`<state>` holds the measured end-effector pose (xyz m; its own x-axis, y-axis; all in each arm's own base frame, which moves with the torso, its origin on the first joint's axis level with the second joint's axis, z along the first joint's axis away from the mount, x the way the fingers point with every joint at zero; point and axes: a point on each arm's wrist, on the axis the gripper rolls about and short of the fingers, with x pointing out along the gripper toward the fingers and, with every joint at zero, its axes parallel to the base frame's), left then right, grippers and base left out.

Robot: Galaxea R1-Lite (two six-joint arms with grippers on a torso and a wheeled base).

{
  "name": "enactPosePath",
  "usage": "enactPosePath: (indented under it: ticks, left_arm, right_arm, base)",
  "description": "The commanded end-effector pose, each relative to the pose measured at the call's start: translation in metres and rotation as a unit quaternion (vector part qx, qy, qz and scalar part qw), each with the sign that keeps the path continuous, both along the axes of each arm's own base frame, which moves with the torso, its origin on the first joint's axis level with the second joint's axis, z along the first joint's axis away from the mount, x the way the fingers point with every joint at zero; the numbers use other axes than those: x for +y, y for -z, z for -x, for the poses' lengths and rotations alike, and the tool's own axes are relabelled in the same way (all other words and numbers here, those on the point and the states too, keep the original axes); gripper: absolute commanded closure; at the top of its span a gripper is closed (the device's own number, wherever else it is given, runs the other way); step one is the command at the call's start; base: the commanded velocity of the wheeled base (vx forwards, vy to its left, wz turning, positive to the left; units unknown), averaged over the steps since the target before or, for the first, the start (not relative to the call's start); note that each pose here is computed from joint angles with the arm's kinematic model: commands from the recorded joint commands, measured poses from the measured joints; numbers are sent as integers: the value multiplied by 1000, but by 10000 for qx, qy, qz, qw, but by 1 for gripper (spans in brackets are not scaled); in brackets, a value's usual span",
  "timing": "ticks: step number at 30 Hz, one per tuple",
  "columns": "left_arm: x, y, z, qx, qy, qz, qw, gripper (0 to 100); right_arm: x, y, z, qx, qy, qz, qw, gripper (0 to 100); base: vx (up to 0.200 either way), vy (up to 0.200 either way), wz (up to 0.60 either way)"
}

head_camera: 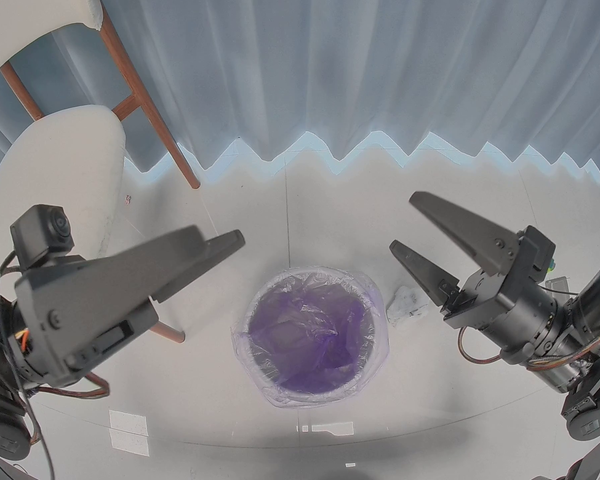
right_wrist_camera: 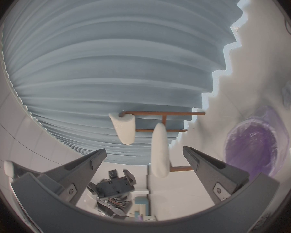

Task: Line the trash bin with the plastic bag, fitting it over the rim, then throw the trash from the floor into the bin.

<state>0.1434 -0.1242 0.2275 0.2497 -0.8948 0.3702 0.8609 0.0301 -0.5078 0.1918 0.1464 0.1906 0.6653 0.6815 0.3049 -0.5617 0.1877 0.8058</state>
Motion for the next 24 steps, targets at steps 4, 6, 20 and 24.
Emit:
enactPosePath:
  ticks: [4, 6, 20, 24]
  left_arm:
    - [13, -16, 11, -212, 152, 198, 9995, 0]
    - [13, -17, 11, -232, 141, 205, 9994, 0]
    - [21, -16, 9, -235, -94, 191, 9995, 0]
    - [25, -13, 0, -246, -376, 77, 9990, 0]
  right_arm:
    - [-10, -20, 18, -306, -424, -302, 9982, 0]
    - [-10, -19, 18, -287, -428, -278, 9983, 0]
    - [-11, -12, 15, -278, -311, -86, 9991, 0]
    - [-11, -10, 15, -261, -299, -31, 9992, 0]
  base:
    - [-150, -150, 0]
    - [-200, -200, 0]
    - [-143, -186, 0]
    - [0, 0, 0]
